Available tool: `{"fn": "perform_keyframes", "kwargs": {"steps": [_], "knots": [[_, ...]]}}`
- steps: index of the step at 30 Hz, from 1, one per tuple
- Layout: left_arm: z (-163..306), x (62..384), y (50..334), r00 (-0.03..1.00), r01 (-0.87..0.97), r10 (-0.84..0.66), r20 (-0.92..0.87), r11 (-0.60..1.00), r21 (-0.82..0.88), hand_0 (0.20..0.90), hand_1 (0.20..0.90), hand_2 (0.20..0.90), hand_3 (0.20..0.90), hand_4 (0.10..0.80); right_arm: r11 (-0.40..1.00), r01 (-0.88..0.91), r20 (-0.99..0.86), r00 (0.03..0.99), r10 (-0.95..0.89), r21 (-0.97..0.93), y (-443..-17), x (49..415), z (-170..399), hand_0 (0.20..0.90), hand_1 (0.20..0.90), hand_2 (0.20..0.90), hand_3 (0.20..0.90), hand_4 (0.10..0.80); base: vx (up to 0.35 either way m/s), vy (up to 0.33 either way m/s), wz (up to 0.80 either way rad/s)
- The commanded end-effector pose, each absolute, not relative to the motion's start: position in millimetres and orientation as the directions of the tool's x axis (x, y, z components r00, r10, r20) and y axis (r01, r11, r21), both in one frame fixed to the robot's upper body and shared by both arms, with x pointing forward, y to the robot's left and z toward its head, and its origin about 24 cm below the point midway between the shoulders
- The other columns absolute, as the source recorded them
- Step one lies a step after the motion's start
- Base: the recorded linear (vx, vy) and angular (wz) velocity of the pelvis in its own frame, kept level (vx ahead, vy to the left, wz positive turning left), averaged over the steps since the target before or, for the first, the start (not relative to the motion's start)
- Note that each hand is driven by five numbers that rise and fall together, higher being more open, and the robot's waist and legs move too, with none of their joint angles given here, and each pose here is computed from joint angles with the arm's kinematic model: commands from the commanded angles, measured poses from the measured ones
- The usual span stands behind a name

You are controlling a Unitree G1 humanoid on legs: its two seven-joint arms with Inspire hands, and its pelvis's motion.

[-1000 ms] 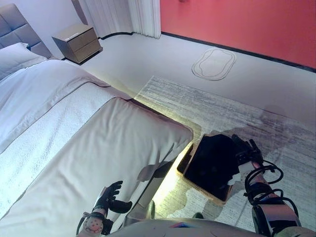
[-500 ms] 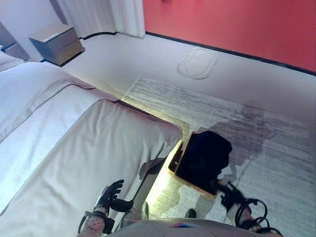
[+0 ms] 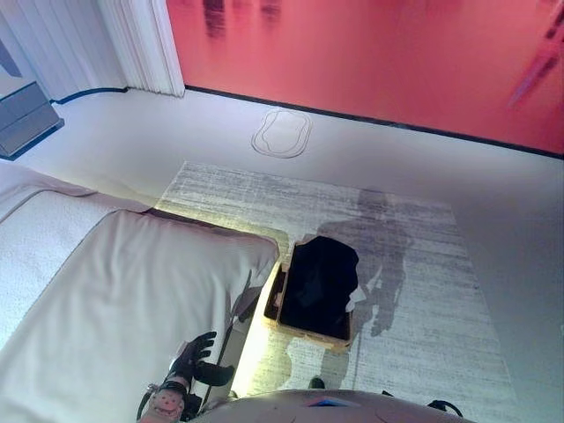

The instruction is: Pick up the clothes from the bed and place them into the basket

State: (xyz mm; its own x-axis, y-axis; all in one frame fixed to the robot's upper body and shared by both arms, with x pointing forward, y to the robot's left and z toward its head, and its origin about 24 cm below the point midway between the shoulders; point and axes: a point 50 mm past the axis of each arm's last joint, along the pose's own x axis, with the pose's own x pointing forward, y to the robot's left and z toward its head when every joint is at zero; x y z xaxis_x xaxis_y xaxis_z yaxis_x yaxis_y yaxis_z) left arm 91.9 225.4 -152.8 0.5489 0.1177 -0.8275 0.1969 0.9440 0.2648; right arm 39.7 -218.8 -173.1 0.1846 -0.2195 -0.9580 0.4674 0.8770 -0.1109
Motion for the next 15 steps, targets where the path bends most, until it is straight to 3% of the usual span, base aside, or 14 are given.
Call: {"fn": "perform_keyframes", "kwargs": {"steps": [1, 15], "knots": [[-147.9, 123.1, 214.3, 0.605, 0.156, 0.079, -0.792, 0.964, 0.215, 0.9, 0.9, 0.9, 0.9, 0.8, 0.909, 0.412, -0.938, 0.286, -0.197, -0.065, -218.8, 77.3, -168.2, 0.9, 0.9, 0.9, 0.9, 0.8, 0.0, 0.0, 0.0], [-145.5, 128.2, 214.5, 0.616, 0.192, 0.054, -0.786, 0.957, 0.216, 0.9, 0.9, 0.9, 0.9, 0.8, 0.918, 0.387, -0.925, 0.311, -0.219, -0.087, -223.5, 80.5, -166.3, 0.9, 0.9, 0.9, 0.9, 0.8, 0.006, 0.002, 0.0]]}}
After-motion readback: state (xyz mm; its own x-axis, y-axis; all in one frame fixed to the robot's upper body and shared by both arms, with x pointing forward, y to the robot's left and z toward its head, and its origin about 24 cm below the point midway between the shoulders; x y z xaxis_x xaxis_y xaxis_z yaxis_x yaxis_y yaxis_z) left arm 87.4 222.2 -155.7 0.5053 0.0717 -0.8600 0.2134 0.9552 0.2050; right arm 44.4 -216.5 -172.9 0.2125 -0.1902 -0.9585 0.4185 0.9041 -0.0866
